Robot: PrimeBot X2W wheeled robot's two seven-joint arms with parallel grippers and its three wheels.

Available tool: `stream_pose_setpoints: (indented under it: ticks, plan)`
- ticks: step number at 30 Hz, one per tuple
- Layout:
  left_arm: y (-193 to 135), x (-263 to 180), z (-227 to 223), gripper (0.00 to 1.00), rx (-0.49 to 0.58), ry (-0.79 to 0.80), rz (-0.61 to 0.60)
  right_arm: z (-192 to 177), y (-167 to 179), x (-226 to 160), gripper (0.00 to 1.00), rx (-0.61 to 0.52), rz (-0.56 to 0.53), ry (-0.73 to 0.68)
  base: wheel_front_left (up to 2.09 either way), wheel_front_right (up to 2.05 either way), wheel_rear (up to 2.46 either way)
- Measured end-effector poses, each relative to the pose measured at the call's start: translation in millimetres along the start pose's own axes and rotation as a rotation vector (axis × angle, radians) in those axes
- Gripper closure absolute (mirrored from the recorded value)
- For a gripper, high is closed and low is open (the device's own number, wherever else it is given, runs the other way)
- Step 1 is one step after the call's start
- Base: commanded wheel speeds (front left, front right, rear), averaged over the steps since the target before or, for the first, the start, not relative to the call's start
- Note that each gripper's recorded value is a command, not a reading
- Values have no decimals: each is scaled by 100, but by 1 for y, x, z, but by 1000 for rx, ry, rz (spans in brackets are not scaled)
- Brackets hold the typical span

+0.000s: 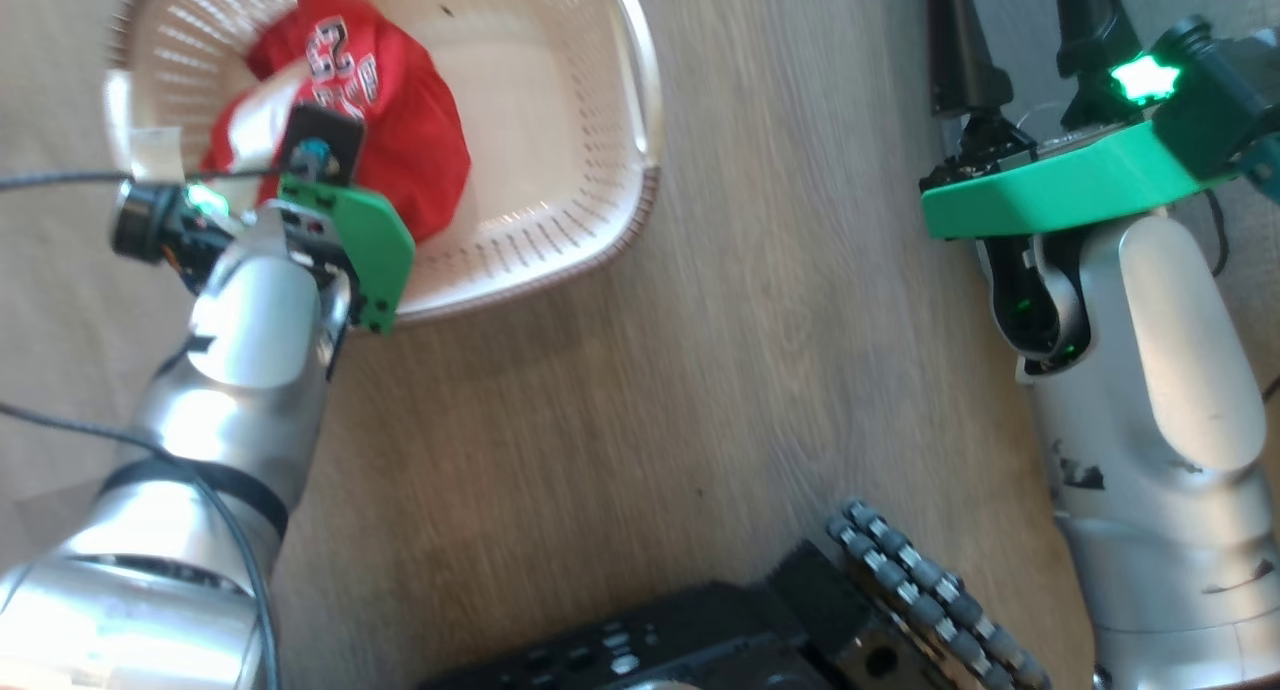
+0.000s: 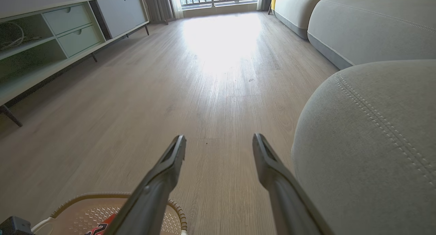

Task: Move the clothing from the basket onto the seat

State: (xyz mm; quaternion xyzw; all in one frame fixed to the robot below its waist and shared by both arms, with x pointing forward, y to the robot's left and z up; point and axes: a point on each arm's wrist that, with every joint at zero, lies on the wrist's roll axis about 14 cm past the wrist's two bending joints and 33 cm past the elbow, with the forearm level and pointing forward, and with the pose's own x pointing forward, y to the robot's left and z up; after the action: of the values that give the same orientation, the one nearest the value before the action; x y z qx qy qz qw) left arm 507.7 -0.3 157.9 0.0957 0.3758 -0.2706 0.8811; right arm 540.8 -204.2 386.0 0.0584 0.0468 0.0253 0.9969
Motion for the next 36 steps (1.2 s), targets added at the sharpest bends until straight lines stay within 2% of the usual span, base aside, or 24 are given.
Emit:
stream_pose_setpoints:
  ticks: [9,17,23,36]
  plan:
    - [15,-60,40,100,-40,-109,58,29,25,-17,0,6,40,-35,0,0,0]
    - [29,-117,98,100,-95,-309,118,49,50,-34,0,14,88,-56,0,0,0]
    - [27,-164,124,100,-132,-428,147,62,63,-53,0,31,108,-70,0,0,0]
    - [19,-261,191,100,-126,-715,192,87,93,-92,0,37,174,-104,0,0,0]
